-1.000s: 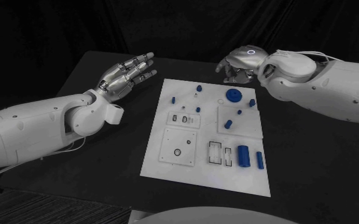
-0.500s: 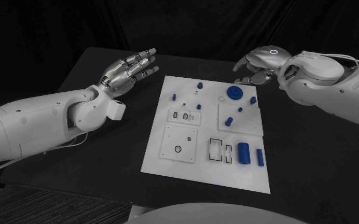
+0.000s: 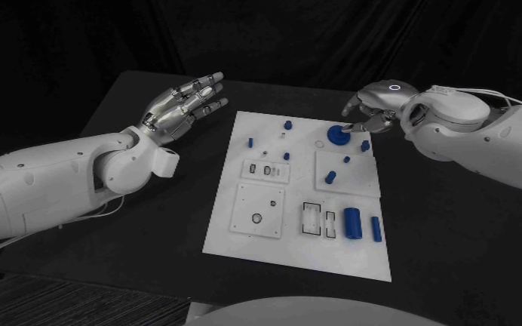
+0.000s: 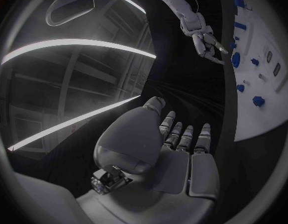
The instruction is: Assemble the parts on the task board
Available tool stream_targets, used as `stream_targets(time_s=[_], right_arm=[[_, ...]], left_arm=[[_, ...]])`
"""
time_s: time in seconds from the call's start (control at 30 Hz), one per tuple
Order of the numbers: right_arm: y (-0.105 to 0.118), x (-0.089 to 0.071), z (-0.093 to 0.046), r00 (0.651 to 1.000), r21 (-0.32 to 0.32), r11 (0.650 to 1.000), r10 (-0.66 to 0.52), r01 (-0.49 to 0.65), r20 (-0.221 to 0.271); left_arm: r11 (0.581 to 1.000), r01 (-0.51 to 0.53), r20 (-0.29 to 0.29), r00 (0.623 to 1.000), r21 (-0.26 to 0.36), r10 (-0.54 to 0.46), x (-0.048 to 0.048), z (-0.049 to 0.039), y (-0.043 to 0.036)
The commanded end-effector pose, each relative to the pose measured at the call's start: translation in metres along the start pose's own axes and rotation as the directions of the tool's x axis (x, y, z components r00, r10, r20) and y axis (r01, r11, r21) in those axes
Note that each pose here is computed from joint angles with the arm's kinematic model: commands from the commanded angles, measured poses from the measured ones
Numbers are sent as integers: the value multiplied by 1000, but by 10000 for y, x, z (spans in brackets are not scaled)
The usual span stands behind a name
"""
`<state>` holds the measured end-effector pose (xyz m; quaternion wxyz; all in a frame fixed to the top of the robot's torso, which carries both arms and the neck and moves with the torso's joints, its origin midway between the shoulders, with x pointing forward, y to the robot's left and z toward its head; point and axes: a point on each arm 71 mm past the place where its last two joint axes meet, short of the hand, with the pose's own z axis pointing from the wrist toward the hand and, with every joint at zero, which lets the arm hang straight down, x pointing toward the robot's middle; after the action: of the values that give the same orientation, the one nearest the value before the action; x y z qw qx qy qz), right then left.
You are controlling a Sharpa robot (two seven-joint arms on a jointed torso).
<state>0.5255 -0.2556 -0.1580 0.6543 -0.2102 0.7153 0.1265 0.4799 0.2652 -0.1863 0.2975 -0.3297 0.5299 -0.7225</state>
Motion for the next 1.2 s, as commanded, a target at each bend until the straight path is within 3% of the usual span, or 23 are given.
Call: stream_targets(time_s=[0.03,0.7,1.2], right_arm=[[-17,41,7,1000,29,1000,3,-2,-26],[35,191,108,998,27,1000,3,-1,-67],[68,305,153,992,35,999,2,2,-125]], left_arm=[[998,11,-13,1000,55,-10,15,7,-40],[998,12,-12,1000,58,-11,13,0,-44],[998,14,-16,1000,56,-14,13,4,-39]])
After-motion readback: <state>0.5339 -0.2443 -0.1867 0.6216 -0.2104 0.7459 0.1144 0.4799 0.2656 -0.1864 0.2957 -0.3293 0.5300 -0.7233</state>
